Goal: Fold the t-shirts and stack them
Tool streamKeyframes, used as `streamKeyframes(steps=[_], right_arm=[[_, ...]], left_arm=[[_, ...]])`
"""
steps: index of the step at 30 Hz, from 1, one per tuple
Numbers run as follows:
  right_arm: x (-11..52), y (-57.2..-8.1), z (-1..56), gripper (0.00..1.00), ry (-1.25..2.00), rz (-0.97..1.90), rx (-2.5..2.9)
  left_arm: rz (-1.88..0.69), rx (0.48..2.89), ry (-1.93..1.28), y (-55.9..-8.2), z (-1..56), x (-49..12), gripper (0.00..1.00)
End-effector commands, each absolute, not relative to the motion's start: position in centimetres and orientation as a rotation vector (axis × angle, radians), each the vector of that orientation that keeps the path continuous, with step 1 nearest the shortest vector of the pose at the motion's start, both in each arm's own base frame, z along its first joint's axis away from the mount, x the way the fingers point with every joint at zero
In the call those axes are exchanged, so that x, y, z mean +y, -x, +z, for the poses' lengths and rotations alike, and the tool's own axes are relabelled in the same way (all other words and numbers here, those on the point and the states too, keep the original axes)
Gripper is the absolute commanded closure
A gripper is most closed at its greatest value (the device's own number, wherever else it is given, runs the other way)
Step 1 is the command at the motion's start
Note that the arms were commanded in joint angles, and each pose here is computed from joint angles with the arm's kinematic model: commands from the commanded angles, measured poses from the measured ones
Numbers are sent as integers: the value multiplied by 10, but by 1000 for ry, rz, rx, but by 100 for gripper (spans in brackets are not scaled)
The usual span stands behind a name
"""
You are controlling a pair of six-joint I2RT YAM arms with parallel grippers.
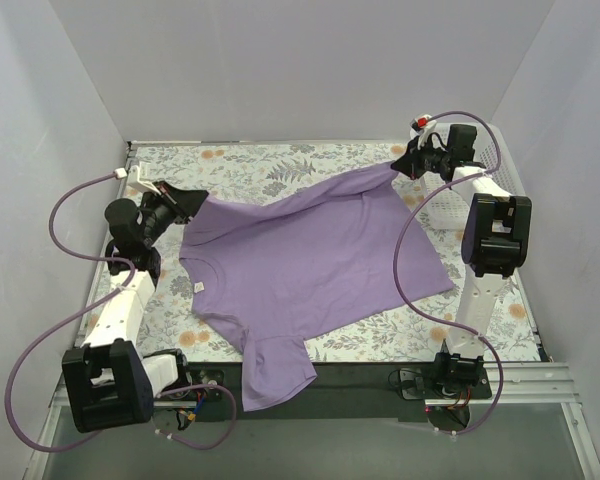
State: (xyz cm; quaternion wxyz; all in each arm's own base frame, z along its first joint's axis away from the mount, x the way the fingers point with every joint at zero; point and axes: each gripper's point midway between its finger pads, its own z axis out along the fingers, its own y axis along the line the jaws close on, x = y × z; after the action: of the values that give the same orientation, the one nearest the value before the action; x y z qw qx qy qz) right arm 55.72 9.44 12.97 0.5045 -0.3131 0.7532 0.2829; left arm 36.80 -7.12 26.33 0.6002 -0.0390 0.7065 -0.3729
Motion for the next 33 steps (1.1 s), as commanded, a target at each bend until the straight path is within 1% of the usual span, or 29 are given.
streamKeyframes(steps=[1,12,18,33], right_arm=[[96,-560,142,99,782,684,1764],[95,-563,141,99,774,688,1768],[92,-564,139,99,767,684,1773],[93,-560,137,99,776,699,1771]], left_arm=[[-859,1668,131,-355,253,-69,100],[-856,1692,146,-339,246,-71,100],[-904,1686,98,-329,253,-80,100],[-998,1737,105,-313,238,-91,100]])
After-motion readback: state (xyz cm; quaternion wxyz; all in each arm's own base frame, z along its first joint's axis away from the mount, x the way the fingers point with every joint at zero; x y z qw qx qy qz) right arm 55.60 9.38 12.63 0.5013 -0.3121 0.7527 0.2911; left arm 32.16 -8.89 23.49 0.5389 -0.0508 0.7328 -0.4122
